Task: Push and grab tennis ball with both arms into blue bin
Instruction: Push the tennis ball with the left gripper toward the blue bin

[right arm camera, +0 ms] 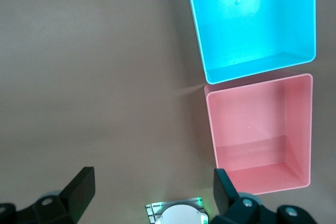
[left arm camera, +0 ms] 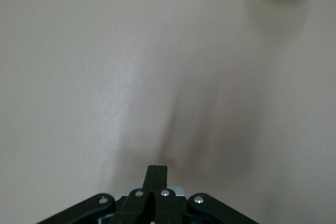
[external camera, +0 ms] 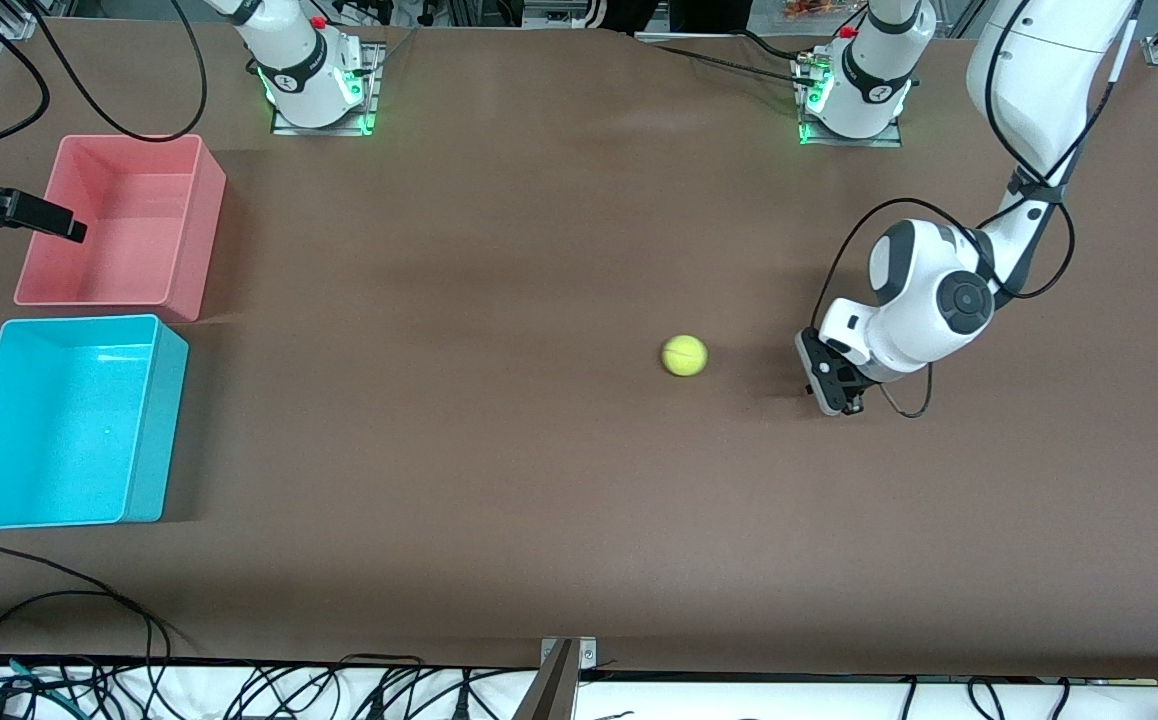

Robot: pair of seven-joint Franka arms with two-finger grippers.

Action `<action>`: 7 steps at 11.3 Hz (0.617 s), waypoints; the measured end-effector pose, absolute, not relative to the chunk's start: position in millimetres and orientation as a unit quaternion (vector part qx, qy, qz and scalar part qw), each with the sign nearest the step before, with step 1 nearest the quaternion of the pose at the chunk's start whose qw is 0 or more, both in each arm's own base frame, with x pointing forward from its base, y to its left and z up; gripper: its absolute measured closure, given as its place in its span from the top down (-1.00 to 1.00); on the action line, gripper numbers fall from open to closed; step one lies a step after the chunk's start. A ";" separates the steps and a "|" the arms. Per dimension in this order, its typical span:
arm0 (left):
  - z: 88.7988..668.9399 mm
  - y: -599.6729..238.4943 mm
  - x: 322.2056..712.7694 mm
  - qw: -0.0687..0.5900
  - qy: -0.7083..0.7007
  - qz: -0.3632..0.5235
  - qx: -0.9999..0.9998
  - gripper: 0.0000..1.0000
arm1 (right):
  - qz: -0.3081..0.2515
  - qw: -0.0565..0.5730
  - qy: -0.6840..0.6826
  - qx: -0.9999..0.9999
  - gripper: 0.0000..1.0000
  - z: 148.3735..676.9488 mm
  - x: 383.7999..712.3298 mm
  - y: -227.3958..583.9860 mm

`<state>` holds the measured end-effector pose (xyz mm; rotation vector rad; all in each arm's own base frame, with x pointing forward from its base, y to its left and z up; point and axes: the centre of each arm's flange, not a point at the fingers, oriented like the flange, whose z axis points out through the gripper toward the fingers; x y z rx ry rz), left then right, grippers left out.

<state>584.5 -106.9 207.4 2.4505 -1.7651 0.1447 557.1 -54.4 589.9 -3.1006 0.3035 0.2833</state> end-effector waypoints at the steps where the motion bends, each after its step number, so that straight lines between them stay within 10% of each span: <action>1: 206.5 -101.8 585.2 0.059 -0.582 0.048 0.810 -0.98 | 0.087 0.007 0.097 -0.991 1.00 591.5 557.8 -54.5; 7: 202.3 -79.0 586.9 0.055 -0.568 0.042 0.820 -0.91 | 0.095 0.005 0.090 -0.991 1.00 568.5 574.0 -45.8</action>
